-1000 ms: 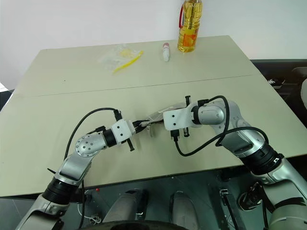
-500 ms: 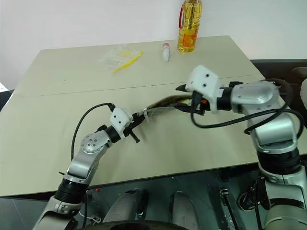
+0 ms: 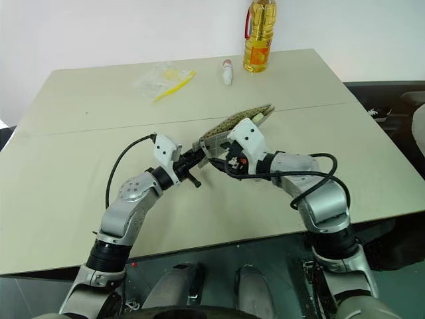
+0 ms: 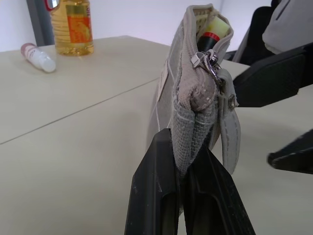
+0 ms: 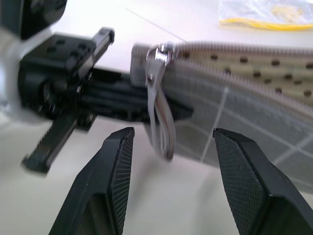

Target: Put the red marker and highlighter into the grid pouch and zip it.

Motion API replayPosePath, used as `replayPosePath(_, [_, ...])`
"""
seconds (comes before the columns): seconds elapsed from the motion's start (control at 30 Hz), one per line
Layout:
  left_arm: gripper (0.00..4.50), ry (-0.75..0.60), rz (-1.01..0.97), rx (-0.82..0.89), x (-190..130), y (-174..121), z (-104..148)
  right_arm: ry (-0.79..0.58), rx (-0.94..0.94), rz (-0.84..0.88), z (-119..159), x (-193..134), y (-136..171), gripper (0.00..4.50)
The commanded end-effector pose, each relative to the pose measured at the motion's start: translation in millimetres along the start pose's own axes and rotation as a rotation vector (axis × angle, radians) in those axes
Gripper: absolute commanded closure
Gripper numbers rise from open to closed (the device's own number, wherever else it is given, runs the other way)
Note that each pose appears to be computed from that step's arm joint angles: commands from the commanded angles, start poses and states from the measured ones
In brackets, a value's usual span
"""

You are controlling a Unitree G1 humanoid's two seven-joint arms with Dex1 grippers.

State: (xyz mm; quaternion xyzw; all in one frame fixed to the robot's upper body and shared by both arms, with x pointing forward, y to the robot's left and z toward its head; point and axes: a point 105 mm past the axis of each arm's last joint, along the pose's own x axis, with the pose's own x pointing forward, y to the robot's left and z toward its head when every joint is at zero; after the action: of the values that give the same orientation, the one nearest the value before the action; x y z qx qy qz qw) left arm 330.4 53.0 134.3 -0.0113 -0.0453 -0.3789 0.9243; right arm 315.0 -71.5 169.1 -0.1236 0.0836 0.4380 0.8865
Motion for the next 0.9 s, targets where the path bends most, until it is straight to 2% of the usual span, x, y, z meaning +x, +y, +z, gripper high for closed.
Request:
replayPosePath(0.03, [4.5, -0.057, -0.009, 0.0, 0.2, -4.4, 14.0, -0.043, -0.014, -0.008, 11.4, 4.6, 1.3, 2.38])
replayPosePath(0.07, [4.5, -0.056, -0.005, -0.001, -0.2, -4.3, 13.5, -0.054, -0.001, -0.005, 12.8, 6.6, 2.2, 2.69])
replayPosePath(0.17, [4.5, -0.052, 0.003, -0.002, -1.8, -4.4, 11.4, -0.07, 0.017, 0.009, 15.1, 9.4, 5.4, 4.24])
replayPosePath(0.2, [4.5, -0.05, 0.004, -0.002, -2.4, -4.5, 10.7, -0.073, 0.02, 0.014, 15.2, 9.4, 6.7, 4.47])
replayPosePath(0.33, [4.5, -0.044, 0.019, 0.004, -5.6, -1.4, 8.9, -0.091, 0.037, 0.011, 17.2, 4.1, 4.7, 4.47])
replayPosePath(0.47, [4.5, -0.034, 0.036, 0.011, -10.5, 6.7, 7.7, -0.1, 0.036, -0.073, 20.3, -9.7, -18.8, 4.47])
replayPosePath(0.73, [4.5, 0.045, 0.045, 0.132, -36.9, 29.4, -2.3, 0.061, -0.073, -0.499, -2.3, -66.7, -117.4, 4.47])
replayPosePath(0.9, [4.5, 0.093, 0.059, 0.171, -55.1, 38.6, -9.8, 0.1, -0.103, -0.622, -7.3, -86.0, -147.9, 4.47])
